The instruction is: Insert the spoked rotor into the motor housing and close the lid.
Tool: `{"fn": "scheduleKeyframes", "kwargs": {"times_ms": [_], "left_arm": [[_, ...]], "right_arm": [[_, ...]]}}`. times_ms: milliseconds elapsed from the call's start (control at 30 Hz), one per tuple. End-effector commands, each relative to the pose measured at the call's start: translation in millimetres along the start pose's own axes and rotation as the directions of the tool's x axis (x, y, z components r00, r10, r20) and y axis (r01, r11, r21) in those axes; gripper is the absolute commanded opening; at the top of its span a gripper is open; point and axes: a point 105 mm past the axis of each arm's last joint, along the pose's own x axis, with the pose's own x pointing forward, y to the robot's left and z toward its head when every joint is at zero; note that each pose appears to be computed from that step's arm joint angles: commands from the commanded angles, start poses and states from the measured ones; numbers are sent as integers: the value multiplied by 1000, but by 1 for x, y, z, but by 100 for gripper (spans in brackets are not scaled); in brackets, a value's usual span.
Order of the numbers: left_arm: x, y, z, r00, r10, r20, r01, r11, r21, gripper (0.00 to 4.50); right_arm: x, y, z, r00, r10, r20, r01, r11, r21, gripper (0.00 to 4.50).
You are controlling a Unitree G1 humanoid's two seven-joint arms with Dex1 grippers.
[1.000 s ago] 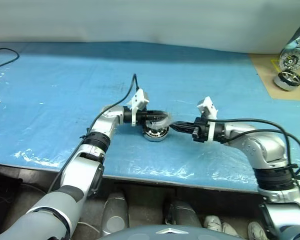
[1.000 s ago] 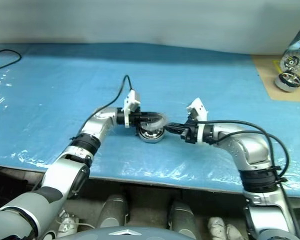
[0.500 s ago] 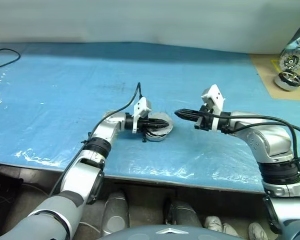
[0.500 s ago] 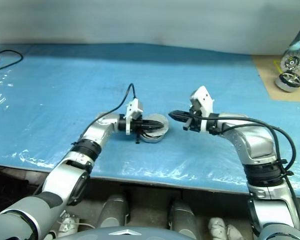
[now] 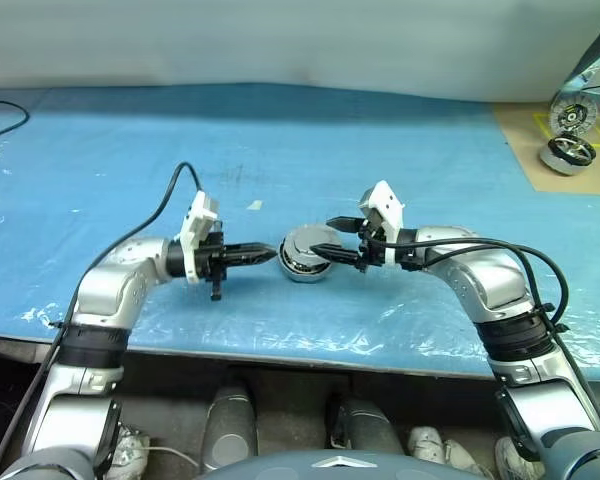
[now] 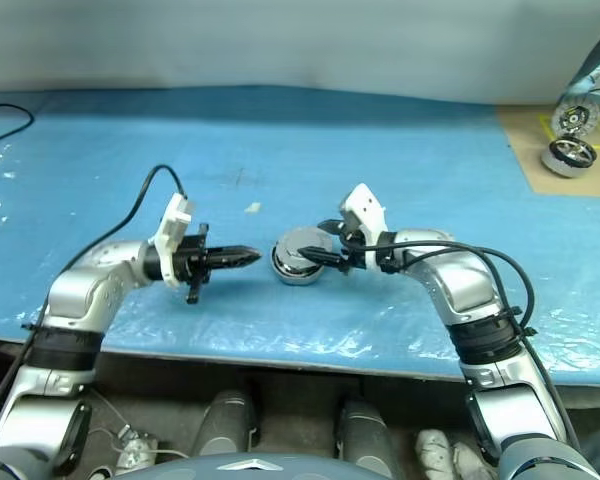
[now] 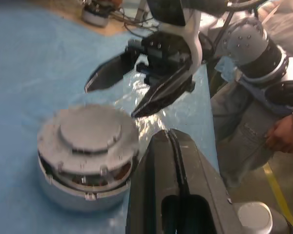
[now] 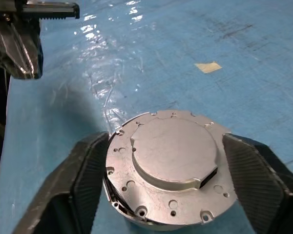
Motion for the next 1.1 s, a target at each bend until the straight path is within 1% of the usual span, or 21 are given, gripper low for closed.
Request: {"fn": "scheduleKeyframes", "kwargs": {"times_ms": [33,233,400,500,533,600,733,900,1000,1100], "left_arm": [[3,-4,7,998,64,13,-65,989,136,0],[5,-7,-9,994,106,18,-108,986,129,0],[1,1,-11,990,142,21,-144,982,125,0],[-5,8,-12,987,160,14,-161,980,120,0],[-5,9,-13,986,166,11,-166,979,119,0],[-4,11,-14,985,171,8,-171,978,118,0],[4,12,-15,984,178,6,-178,977,114,0],[6,11,-18,983,181,2,-180,977,112,0],[4,9,-20,983,181,2,-180,978,109,0],[2,7,-21,984,180,3,-179,978,108,0]], "right_arm": [[9,-4,10,1000,-1,18,3,998,-64,447],[18,-6,2,1000,20,-21,-22,994,-105,447],[20,-4,-3,999,39,-33,-43,991,-127,447],[22,0,-6,997,60,-40,-65,988,-138,388],[23,1,-6,997,64,-41,-69,987,-142,347],[25,3,-6,997,64,-39,-69,987,-147,295],[29,3,-1,999,47,-16,-48,990,-135,296],[33,11,10,996,87,36,-85,994,-68,296],[39,8,3,998,61,15,-60,996,-61,296],[41,-1,-18,998,17,-57,-22,996,-92,296]]}}
